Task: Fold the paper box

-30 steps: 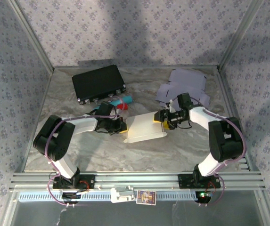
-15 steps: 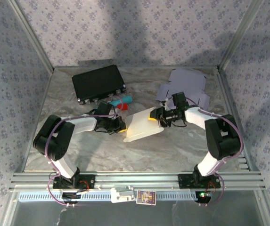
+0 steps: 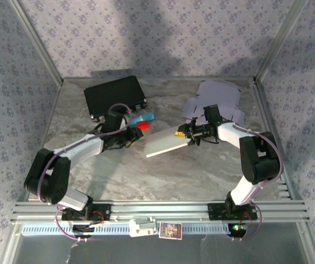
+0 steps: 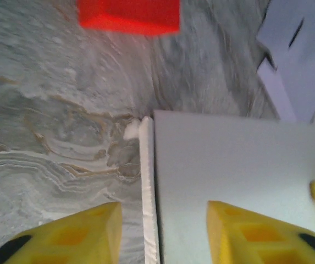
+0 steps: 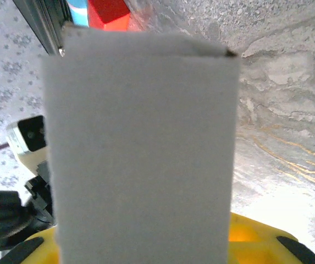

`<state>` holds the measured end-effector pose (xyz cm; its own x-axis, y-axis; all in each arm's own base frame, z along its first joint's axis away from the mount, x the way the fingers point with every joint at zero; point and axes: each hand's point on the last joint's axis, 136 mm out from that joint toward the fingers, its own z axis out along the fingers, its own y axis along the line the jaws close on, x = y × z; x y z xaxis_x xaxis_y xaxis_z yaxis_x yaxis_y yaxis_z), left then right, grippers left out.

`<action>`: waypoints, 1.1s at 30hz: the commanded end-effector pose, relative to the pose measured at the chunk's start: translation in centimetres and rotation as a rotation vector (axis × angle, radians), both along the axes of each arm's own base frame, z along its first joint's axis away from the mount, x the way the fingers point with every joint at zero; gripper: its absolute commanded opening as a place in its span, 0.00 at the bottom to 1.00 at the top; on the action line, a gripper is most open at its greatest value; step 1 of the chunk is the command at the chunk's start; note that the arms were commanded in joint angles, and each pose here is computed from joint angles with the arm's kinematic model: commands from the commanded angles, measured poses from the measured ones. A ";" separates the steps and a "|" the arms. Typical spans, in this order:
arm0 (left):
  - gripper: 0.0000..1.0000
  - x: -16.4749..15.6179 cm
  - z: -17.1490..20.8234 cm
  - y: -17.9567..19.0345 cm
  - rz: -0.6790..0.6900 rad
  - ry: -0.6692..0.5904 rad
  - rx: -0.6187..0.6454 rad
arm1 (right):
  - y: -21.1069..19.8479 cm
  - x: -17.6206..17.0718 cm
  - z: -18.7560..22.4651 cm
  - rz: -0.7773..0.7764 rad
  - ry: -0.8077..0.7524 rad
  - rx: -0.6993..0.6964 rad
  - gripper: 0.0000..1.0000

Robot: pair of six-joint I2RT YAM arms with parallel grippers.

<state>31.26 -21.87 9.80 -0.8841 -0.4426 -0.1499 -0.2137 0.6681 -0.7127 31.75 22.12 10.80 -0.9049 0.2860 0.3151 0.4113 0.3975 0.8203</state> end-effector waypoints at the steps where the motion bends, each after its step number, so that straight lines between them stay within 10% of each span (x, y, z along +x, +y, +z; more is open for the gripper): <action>1: 0.50 -0.1 -1.3 2.0 0.268 0.142 -0.086 | 0.0 0.0 0.7 -0.050 0.161 0.043 0.34; 18: 0.70 -4.2 -4.0 -1.7 0.662 0.623 -0.310 | -0.4 -1.8 -0.5 -0.154 0.479 0.035 0.35; 33: 0.64 -2.6 -3.0 -3.8 0.770 0.646 -0.452 | 0.1 -4.3 -2.2 -0.194 0.643 0.003 0.34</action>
<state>27.36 -25.25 5.71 -0.3430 -0.8055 0.4832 -0.8630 0.0672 -0.5006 29.35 22.08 10.00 -0.5721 0.3897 0.7217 0.8200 0.2534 0.5132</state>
